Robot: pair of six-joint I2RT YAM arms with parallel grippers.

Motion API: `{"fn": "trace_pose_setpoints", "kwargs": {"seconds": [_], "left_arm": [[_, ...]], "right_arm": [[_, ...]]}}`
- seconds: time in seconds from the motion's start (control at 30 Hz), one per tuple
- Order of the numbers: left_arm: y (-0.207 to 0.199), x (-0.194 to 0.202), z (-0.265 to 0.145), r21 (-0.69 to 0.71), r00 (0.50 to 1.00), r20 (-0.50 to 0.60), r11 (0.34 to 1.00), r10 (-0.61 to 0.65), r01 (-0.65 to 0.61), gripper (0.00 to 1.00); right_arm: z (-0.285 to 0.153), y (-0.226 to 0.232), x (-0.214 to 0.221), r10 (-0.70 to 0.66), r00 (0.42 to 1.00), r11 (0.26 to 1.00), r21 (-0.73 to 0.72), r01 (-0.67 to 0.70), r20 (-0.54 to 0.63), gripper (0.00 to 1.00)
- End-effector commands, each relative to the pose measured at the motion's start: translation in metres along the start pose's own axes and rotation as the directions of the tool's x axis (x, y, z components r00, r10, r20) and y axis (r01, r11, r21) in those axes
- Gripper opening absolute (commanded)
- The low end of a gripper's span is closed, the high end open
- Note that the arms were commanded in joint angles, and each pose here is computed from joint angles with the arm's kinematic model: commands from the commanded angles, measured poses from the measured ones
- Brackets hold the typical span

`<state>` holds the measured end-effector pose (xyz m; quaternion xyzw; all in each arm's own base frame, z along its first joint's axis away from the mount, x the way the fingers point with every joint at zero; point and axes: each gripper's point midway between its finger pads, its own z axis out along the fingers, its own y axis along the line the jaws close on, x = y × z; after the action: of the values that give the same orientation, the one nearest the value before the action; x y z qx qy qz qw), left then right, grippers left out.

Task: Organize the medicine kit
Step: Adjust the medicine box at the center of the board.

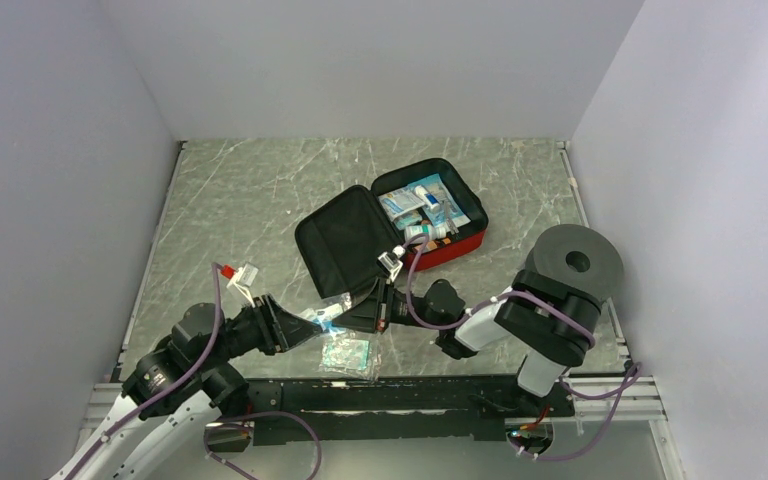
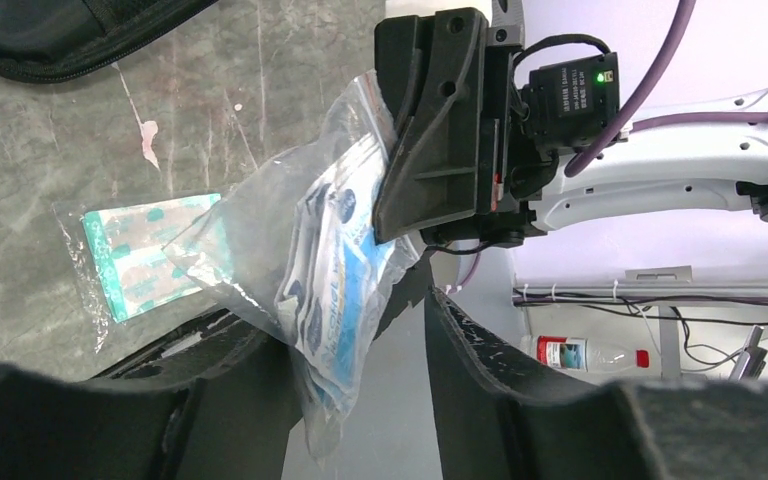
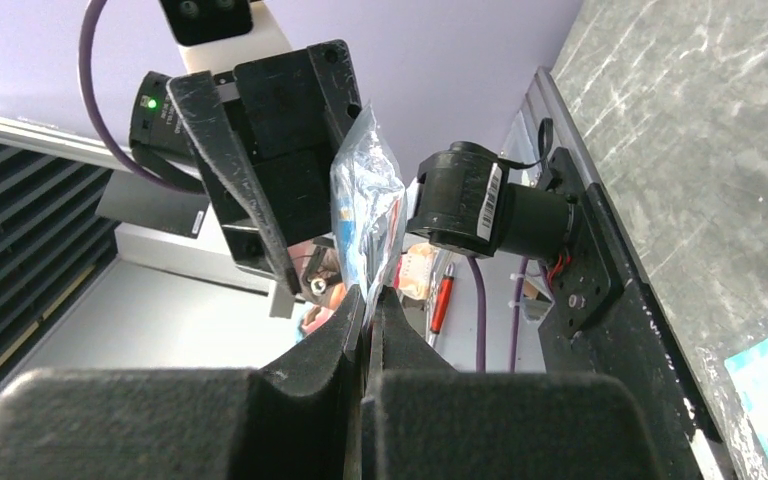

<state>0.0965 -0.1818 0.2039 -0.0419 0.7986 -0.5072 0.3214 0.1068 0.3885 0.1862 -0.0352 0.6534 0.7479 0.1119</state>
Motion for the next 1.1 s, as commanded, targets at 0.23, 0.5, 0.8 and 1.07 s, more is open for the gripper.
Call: {"fn": "trace_pose_setpoints", "kwargs": {"seconds": [0.23, 0.5, 0.8, 1.07], "left_arm": [[-0.017, -0.011, -0.003, 0.060, 0.999, 0.044, 0.998, 0.009, -0.012, 0.24], [-0.012, -0.017, -0.003, 0.032, 0.997, 0.082, 0.999, 0.002, -0.005, 0.00], [0.002, -0.026, -0.005, -0.042, 0.991, 0.137, 0.999, -0.008, 0.013, 0.00], [0.021, -0.032, -0.002, -0.128, 0.983, 0.183, 0.991, -0.010, 0.033, 0.00]], "right_arm": [[-0.005, 0.061, 0.002, -0.133, 0.991, 0.965, -0.226, 0.134, 0.021, 0.00], [-0.011, 0.059, 0.004, -0.145, 0.989, 0.966, -0.213, 0.147, 0.025, 0.29], [-0.028, 0.053, -0.013, -0.200, 0.978, 0.970, -0.124, 0.207, 0.065, 0.55], [-0.068, 0.027, -0.087, -0.474, 0.869, 0.856, 0.308, 0.416, 0.143, 0.62]]}}
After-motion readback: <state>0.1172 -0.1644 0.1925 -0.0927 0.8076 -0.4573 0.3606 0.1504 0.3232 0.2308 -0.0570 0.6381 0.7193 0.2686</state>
